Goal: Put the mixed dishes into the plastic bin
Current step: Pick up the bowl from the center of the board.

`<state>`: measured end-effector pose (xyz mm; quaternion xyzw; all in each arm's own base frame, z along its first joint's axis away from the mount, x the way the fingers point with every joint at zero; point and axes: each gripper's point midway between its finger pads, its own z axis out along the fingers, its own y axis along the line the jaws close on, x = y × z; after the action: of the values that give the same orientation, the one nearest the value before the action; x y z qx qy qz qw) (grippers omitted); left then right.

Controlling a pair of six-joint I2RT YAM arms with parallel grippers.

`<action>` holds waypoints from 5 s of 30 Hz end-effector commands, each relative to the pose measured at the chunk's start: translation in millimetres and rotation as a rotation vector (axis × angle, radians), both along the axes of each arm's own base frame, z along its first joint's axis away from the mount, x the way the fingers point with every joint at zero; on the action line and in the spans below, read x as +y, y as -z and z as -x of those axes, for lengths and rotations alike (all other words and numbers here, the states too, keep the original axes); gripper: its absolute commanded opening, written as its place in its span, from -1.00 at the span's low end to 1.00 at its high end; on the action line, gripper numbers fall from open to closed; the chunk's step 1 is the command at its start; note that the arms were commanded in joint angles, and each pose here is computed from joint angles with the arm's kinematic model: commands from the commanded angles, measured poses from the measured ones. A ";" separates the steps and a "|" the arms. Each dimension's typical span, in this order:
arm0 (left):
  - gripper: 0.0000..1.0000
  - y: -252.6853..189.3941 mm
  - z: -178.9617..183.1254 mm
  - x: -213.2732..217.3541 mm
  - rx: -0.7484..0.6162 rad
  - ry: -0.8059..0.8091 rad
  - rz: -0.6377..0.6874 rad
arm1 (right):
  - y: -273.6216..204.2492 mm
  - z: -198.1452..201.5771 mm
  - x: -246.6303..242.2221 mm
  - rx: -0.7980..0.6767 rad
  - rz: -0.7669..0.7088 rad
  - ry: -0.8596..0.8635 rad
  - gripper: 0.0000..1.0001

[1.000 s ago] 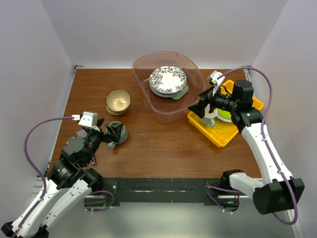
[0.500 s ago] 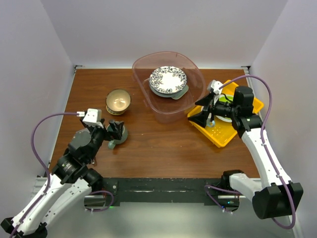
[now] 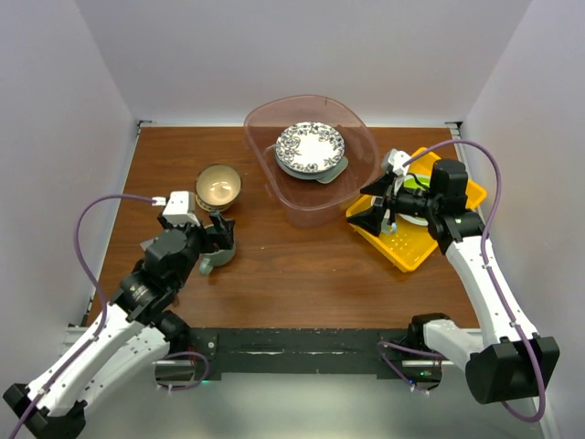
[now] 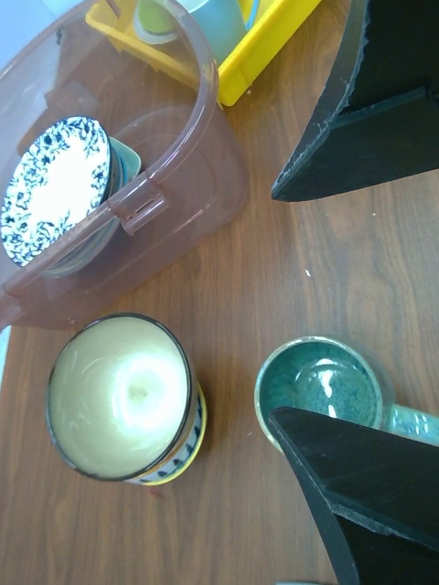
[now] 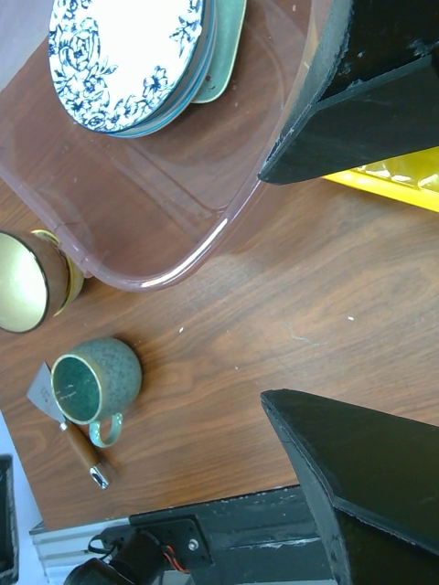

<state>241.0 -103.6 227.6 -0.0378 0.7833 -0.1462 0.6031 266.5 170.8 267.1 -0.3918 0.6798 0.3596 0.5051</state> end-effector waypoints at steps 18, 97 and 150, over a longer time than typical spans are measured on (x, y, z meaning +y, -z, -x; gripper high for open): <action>1.00 3.2 -60.0 -13.7 0.132 -0.024 0.281 | -6.4 -1.8 -1.9 -0.030 0.013 0.000 0.96; 0.15 89.9 -143.6 46.3 0.500 -0.663 0.293 | -3.2 -0.4 -0.1 -0.011 0.011 -0.020 0.96; -1.00 -94.8 -87.1 55.0 0.013 -0.360 0.432 | -2.4 -1.7 -1.5 -0.014 0.020 -0.009 0.96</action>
<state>320.7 -37.5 265.5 -0.3341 0.7712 -0.1304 0.5259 264.0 169.9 256.1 -0.3905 0.6921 0.3631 0.4864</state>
